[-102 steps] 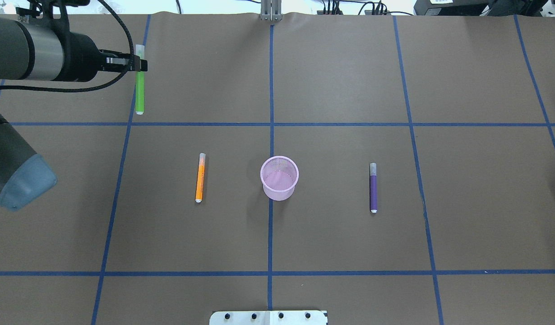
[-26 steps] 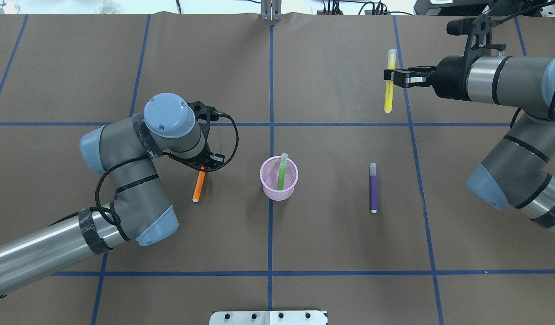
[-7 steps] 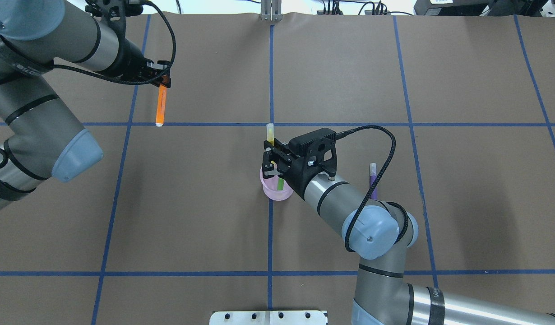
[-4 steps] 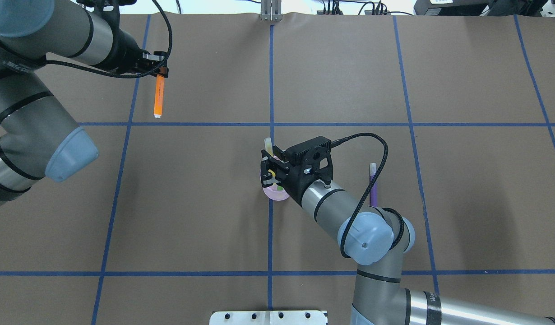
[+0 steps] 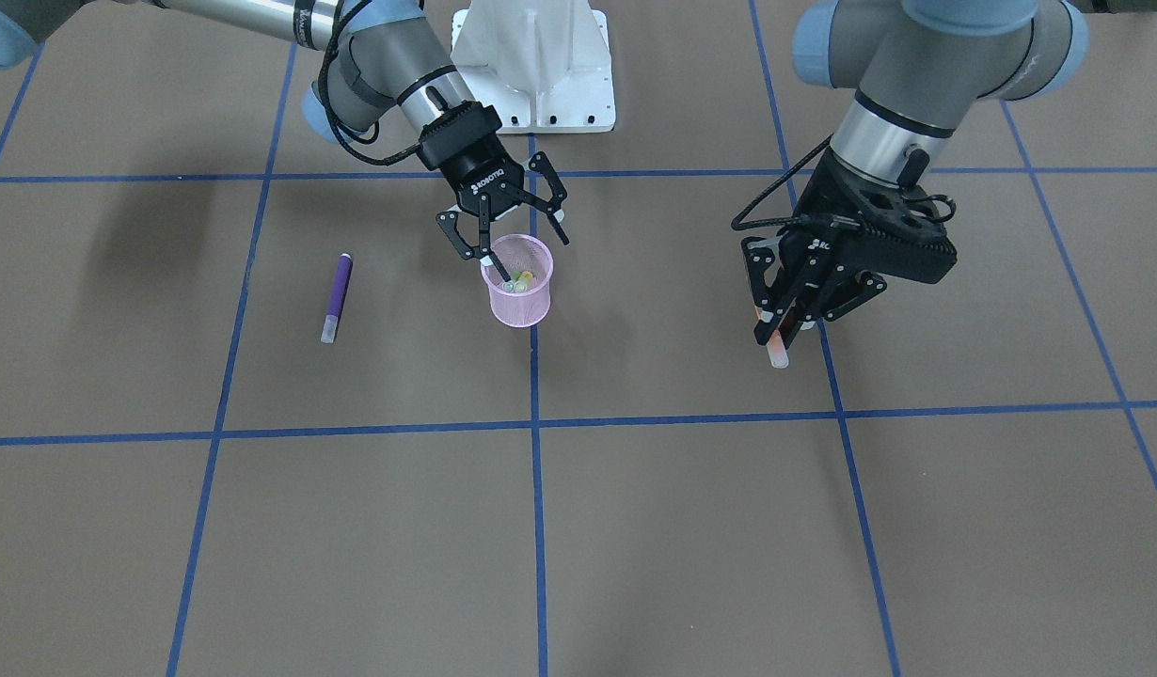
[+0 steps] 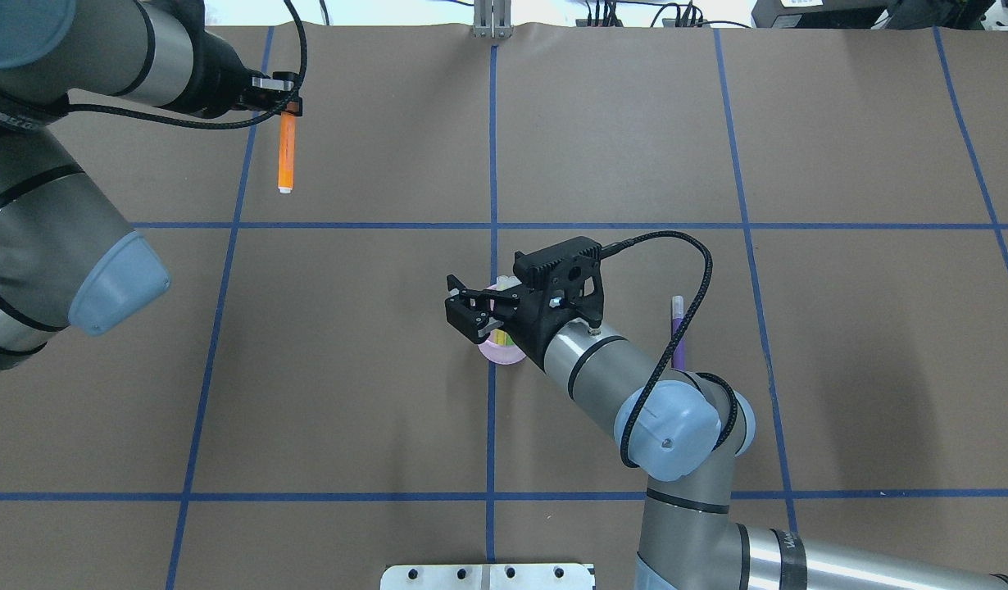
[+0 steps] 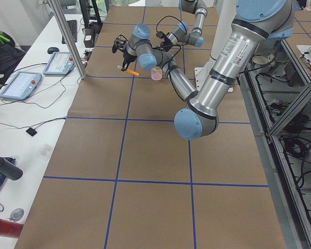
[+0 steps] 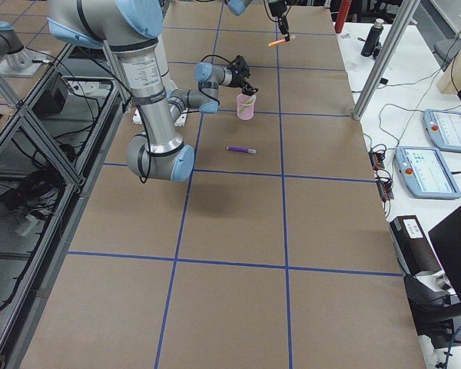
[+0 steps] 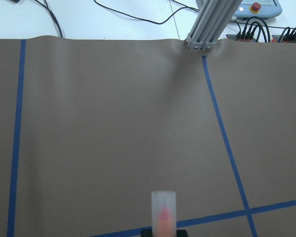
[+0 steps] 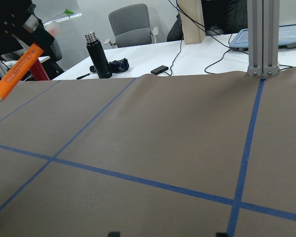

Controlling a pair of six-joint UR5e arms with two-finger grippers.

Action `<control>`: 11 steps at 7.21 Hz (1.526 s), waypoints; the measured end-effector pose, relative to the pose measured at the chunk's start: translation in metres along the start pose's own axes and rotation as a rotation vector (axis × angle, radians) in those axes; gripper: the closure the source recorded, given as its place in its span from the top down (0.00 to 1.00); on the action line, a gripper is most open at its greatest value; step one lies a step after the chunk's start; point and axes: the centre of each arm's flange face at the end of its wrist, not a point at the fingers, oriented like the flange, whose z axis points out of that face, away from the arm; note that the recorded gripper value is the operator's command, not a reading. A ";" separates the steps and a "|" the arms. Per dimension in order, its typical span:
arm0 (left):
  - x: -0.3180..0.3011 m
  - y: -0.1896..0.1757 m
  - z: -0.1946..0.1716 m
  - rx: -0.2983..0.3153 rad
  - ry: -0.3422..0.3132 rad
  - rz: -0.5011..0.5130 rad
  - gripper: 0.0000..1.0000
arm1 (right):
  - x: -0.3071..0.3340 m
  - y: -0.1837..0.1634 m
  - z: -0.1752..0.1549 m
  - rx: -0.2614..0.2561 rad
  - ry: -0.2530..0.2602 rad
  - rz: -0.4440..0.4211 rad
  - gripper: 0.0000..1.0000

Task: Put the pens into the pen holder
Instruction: 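Open the right gripper and raise it away from the cup, then carry the orange marker toward the cup while the right moves over the purple marker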

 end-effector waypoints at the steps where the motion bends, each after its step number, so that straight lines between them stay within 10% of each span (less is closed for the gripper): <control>1: 0.000 -0.004 -0.006 0.069 -0.001 0.005 0.00 | 0.006 -0.016 0.001 -0.026 0.006 0.027 1.00; 4: -0.026 0.003 -0.013 0.298 -0.010 -0.044 0.00 | 0.067 -0.086 0.009 -0.227 0.112 0.129 1.00; 7: -0.019 0.052 0.013 0.413 -0.019 -0.093 0.00 | 0.160 -0.151 -0.006 -0.601 0.363 0.328 1.00; 11: 0.021 0.092 0.029 0.489 -0.013 -0.122 0.00 | 0.205 -0.113 0.008 -0.802 0.565 0.394 0.99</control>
